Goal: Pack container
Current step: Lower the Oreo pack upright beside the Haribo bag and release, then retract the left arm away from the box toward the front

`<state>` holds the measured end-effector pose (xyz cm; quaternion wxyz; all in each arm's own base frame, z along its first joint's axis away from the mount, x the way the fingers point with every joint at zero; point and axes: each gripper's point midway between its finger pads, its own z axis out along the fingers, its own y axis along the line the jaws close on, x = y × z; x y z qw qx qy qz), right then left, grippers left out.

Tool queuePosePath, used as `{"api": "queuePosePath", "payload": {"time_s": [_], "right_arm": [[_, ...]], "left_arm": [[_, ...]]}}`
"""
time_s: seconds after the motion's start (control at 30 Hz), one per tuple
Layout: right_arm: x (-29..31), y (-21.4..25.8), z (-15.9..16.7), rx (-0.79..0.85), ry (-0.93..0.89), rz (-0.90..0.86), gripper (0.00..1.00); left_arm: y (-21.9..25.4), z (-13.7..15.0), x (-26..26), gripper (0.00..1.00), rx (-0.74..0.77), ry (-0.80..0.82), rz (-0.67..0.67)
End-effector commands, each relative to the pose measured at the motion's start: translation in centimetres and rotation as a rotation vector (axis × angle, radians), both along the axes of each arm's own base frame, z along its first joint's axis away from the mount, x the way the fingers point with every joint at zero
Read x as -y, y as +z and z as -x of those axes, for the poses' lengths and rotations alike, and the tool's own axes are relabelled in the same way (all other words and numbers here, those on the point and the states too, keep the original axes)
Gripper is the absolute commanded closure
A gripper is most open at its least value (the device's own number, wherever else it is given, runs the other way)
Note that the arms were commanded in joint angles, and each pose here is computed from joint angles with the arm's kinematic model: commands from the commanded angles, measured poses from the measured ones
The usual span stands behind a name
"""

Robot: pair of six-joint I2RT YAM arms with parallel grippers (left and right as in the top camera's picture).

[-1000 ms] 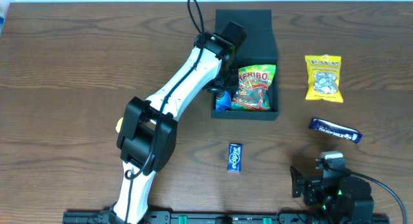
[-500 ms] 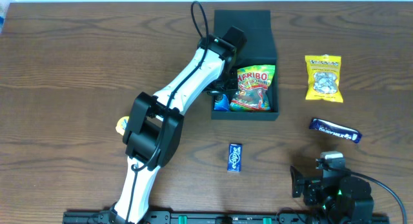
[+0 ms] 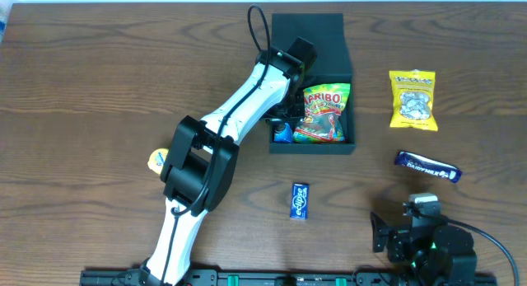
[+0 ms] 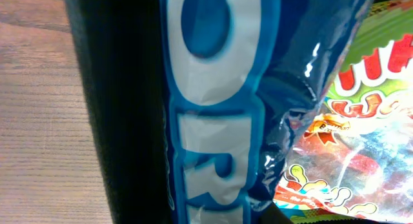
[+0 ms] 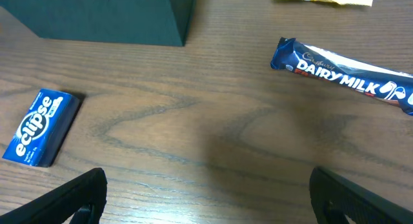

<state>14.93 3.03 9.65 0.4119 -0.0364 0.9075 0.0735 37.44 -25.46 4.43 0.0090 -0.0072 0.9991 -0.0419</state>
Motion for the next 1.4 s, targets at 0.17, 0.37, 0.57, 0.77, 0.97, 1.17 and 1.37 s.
{"api": "queuePosePath", "payload": {"time_s": [0.17, 0.37, 0.57, 0.77, 0.97, 1.17, 1.37], "right_arm": [[0.2, -0.3, 0.1, -0.007, -0.018, -0.003, 0.01], [0.2, -0.3, 0.1, -0.007, -0.018, -0.003, 0.01], [0.2, -0.3, 0.1, -0.007, -0.018, -0.003, 0.01], [0.2, -0.3, 0.1, -0.007, -0.018, -0.003, 0.01], [0.2, -0.3, 0.1, -0.007, -0.018, -0.003, 0.01], [0.2, -0.3, 0.1, -0.007, -0.018, -0.003, 0.01], [0.2, -0.3, 0.1, -0.007, -0.018, -0.003, 0.01]], "left_arm": [[-0.3, -0.2, -0.1, 0.6, 0.0, 0.019, -0.021], [0.4, -0.3, -0.1, 0.63, 0.003, 0.026, -0.021], [2.9, -1.0, 0.3, 0.67, 0.028, 0.026, -0.008], [7.5, -1.7, -0.1, 0.66, 0.082, 0.029, -0.026], [12.0, -1.2, -1.9, 0.53, 0.12, 0.036, -0.085], [16.4, 0.3, -4.6, 0.13, 0.174, 0.045, -0.148], [21.7, 2.5, -6.7, 0.12, 0.262, 0.058, -0.13]]}}
